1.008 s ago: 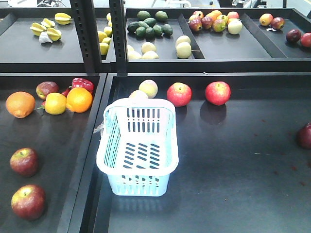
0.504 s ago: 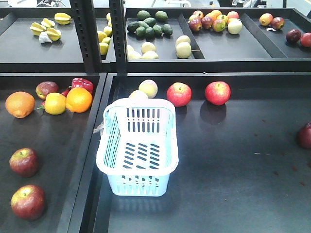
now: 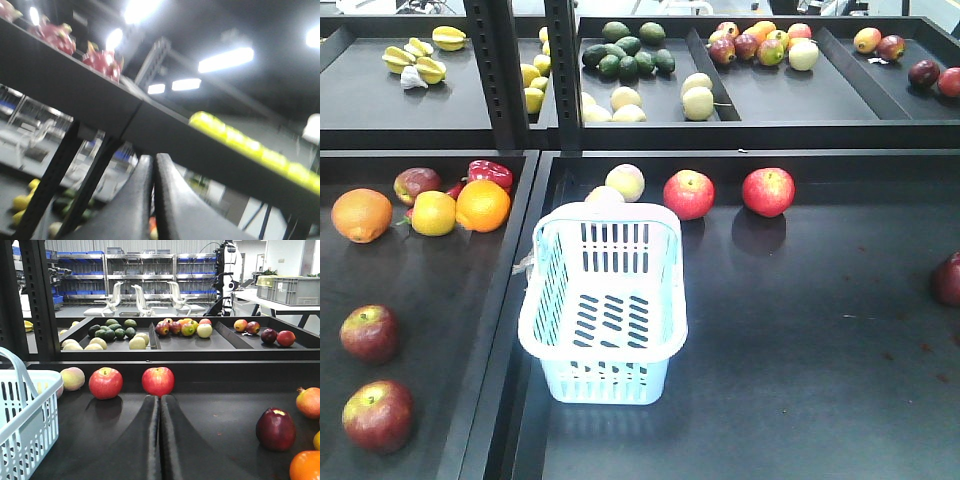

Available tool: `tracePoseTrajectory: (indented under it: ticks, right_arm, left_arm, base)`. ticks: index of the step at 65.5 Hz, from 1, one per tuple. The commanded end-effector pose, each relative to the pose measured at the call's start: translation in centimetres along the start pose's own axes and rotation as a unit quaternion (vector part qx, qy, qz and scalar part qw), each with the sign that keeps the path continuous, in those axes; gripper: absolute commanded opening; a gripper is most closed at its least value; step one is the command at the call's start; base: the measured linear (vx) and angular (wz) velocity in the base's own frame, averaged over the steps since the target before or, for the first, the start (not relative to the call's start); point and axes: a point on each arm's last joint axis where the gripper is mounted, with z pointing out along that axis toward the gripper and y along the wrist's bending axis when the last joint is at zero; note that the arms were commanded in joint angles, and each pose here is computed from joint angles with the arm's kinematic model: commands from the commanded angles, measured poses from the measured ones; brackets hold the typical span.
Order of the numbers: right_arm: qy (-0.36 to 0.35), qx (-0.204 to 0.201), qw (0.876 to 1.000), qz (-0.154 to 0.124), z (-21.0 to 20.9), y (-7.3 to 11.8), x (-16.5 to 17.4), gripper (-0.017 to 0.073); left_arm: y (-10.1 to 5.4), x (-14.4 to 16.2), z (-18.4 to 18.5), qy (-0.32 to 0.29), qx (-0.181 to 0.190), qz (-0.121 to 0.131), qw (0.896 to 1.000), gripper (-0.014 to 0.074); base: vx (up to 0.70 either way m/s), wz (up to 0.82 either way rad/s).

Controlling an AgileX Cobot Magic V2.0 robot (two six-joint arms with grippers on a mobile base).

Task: Pick three apples into basket with both arms

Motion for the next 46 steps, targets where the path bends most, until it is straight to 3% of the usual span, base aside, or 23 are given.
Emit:
tracePoseTrajectory:
  ticks: [1, 6, 14, 26, 37, 46]
  right_arm:
    - [-0.035, 0.001, 0.999, -0.008, 0.0, 0.0, -0.2, -0.0005]
    - [-0.035, 0.001, 0.999, -0.008, 0.0, 0.0, -0.2, -0.0005]
    - [-0.035, 0.001, 0.999, -0.008, 0.0, 0.0, -0.2, -0.0005]
    - [-0.035, 0.001, 0.999, -0.008, 0.0, 0.0, -0.2, -0.0005]
    - [-0.035, 0.001, 0.999, -0.008, 0.0, 0.0, -0.2, -0.0005]
    - [-0.035, 0.001, 0.999, -0.008, 0.0, 0.0, -0.2, -0.0005]
  left_arm:
    - [-0.8, -1.1, 3.0, 0.043, 0.017, 0.055, 0.997, -0.0008]
    - [-1.3, -1.1, 5.2, 0.086, 0.037, 0.086, 0.992, -0.0008]
    - [-2.1, -0.4, 9.4, 0.163, 0.090, 0.135, 0.973, -0.0008]
    - [-2.8, 1.3, 14.8, 0.252, 0.193, 0.204, 0.926, 0.0003]
    - [-2.4, 2.9, 19.5, 0.295, 0.230, 0.205, 0.905, 0.0111]
    - [-1.9, 4.0, 22.8, 0.324, 0.245, 0.199, 0.892, 0.0309]
  base:
    - [0.00, 0.00]
    - [0.00, 0.00]
    - [0.00, 0.00]
    - [0.00, 0.00]
    - [0.00, 0.00]
    - [0.00, 0.00]
